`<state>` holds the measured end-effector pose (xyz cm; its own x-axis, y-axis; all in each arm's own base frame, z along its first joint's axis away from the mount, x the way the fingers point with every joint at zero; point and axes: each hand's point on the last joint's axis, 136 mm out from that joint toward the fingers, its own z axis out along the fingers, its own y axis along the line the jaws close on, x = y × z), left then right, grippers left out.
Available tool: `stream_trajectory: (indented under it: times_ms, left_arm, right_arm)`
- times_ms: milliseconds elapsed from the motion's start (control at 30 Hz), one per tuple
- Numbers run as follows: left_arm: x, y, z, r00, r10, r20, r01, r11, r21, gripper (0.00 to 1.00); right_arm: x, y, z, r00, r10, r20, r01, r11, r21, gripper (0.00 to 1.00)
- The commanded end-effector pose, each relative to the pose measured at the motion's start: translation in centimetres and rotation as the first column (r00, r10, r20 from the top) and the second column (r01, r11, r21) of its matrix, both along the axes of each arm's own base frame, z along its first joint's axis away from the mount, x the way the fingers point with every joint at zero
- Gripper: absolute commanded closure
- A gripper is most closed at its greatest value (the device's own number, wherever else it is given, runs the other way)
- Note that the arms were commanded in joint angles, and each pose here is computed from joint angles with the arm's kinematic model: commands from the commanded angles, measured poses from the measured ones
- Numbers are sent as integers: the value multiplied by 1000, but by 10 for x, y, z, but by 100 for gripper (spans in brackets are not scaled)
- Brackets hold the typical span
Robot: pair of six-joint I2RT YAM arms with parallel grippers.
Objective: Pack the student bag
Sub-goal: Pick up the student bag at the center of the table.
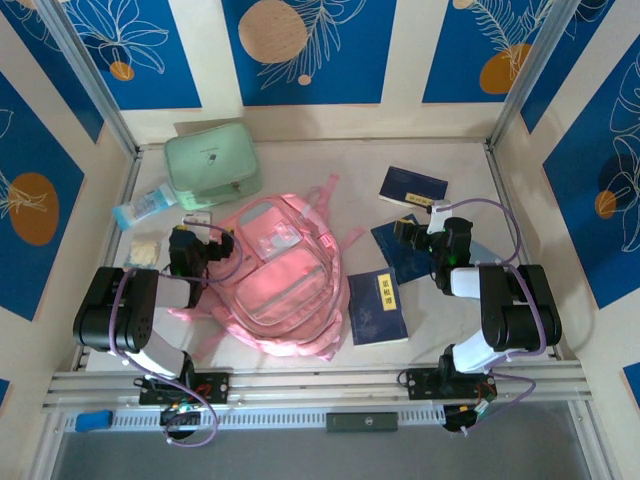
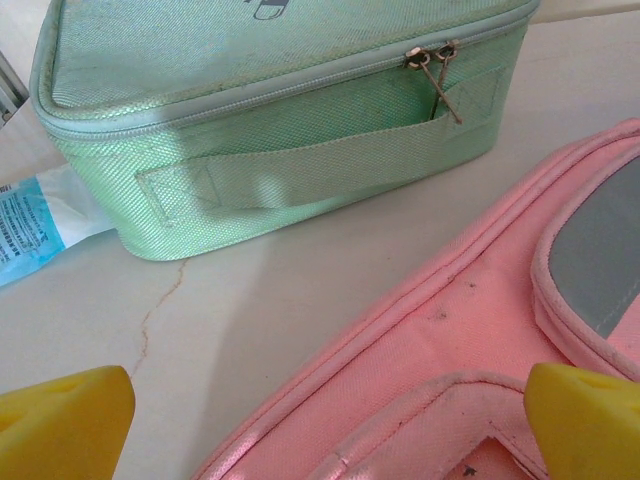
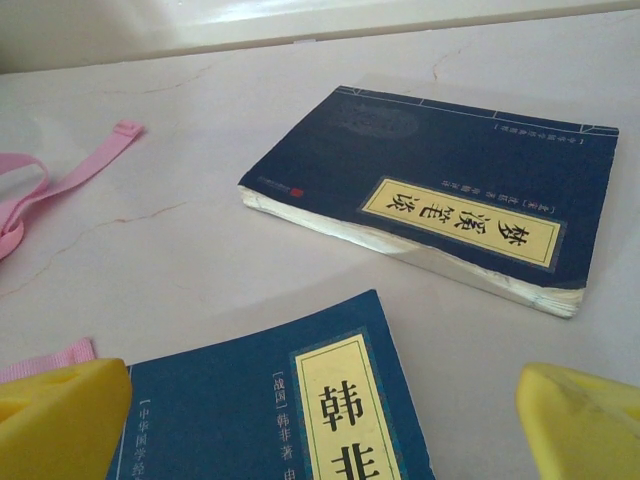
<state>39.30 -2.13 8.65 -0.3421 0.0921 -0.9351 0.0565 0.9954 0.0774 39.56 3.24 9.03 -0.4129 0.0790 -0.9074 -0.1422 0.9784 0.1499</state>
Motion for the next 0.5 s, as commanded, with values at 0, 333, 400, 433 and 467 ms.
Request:
stream_trajectory:
  times_ms: [0,333,400,433,467]
  left_arm:
    - [0,-6,12,999,-34,40,35,999,-5,1]
    - [-16,6,61,997,40,66,-38,999,-38,1]
    - [-20,8,75,995,65,72,-59,995,-77,1]
    - [-22,9,83,994,85,74,-76,991,-114,1]
    - [-25,10,92,992,100,71,-89,984,-154,0]
  right_arm:
    - [1,7,12,999,33,16,-33,999,-24,1]
    - [-11,-12,73,998,-65,-23,67,994,86,1]
    - [-18,-20,93,994,-109,-4,109,982,154,1]
    - [-22,-26,102,986,-164,-8,162,961,223,1]
    - [-28,-36,102,964,-255,-72,264,911,318,1]
